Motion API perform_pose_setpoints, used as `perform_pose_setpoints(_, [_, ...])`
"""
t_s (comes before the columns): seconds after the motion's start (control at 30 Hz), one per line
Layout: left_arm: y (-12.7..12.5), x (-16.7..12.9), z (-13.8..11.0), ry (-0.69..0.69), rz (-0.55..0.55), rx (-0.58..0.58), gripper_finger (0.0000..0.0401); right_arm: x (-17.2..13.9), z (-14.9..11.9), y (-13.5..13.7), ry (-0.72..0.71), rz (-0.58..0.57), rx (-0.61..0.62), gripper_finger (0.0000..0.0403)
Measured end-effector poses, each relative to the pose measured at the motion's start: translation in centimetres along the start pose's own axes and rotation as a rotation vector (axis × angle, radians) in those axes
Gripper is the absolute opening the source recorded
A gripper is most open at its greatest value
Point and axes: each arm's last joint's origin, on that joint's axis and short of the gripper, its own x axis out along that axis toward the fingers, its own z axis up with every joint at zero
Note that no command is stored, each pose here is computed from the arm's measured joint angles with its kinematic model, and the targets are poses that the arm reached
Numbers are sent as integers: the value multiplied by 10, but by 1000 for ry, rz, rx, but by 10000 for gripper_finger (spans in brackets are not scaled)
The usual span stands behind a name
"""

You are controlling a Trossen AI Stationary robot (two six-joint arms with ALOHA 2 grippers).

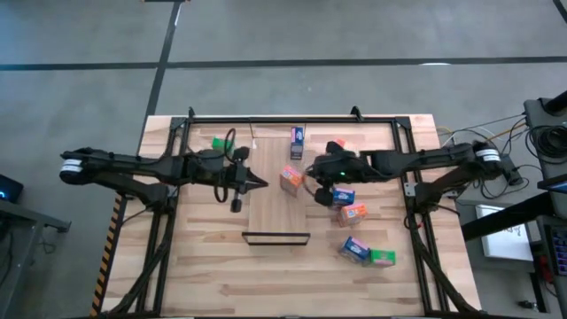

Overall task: Stack cereal on shelf
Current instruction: Put the middle orange cereal box on the shelf

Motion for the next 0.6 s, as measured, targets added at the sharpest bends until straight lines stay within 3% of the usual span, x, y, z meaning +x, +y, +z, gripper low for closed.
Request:
perform_pose_setpoints(0.17, [-1,22,-10,42,-2,-19,0,-8,-21,-4,-150,6,-29,13])
perform_pose_setpoints(0.37, [2,43,-26,127,109,-27,0,-18,-39,-7,-279,4,-51,13])
perform_pose_setpoints(0.6, [3,59,-38,161,132,-28,0,-27,-54,-10,-391,18,-71,13])
